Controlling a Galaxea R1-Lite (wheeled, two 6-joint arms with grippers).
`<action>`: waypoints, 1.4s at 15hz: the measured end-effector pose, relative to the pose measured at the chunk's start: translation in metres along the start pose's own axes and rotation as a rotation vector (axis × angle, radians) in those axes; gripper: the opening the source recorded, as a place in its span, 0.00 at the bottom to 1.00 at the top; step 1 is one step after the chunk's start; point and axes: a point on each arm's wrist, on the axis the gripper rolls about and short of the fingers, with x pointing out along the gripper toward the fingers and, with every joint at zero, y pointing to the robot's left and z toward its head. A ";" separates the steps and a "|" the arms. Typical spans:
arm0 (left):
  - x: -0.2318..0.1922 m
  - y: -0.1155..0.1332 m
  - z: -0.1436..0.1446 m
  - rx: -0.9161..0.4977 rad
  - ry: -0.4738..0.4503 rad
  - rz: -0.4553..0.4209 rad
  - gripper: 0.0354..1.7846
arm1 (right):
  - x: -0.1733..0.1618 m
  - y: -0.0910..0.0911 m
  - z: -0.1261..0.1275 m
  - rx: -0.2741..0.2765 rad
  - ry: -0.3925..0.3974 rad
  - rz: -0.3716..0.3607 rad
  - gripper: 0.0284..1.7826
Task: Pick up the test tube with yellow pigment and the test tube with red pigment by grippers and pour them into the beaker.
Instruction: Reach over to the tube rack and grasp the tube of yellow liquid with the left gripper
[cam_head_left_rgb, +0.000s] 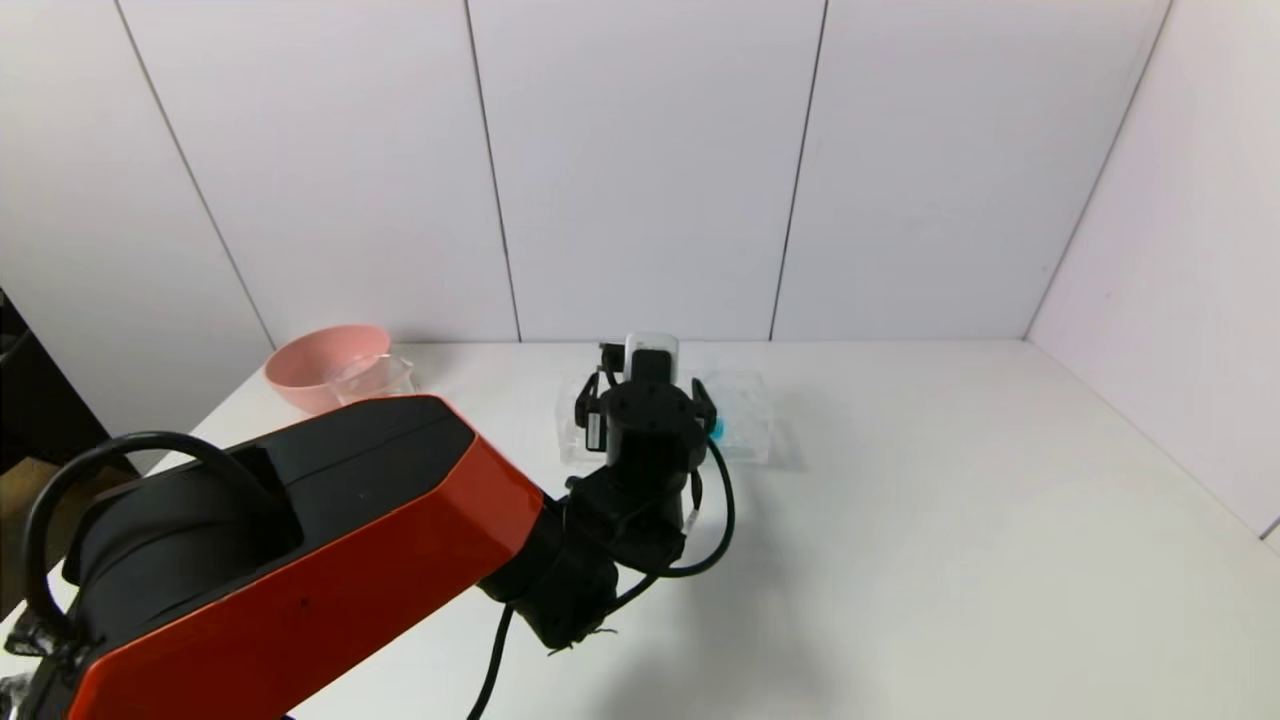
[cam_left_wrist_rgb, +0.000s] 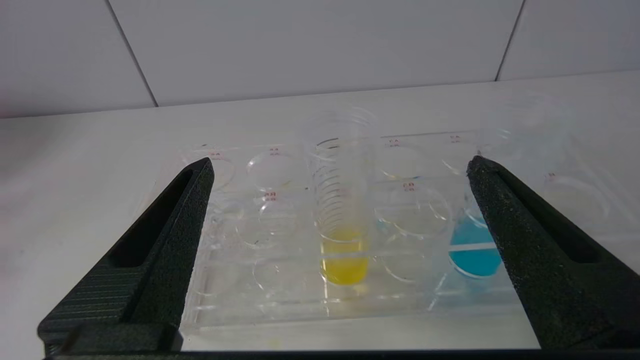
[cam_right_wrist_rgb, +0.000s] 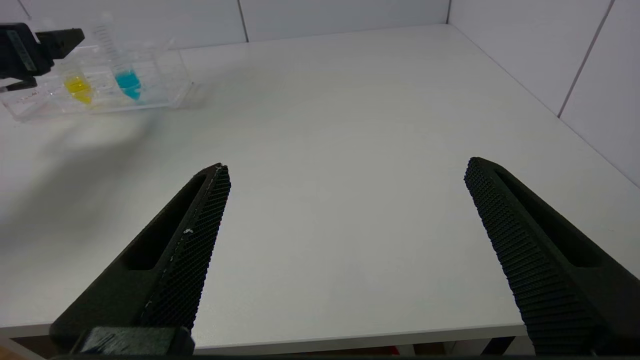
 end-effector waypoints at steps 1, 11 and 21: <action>0.005 0.000 -0.001 -0.003 -0.006 0.007 0.99 | 0.000 0.000 0.000 0.000 0.000 0.000 0.96; 0.029 0.004 -0.011 -0.006 -0.019 0.038 0.98 | 0.000 0.000 0.000 0.000 0.000 0.000 0.96; 0.034 0.001 -0.012 -0.019 -0.033 0.021 0.25 | 0.000 0.000 0.000 0.000 0.000 0.000 0.96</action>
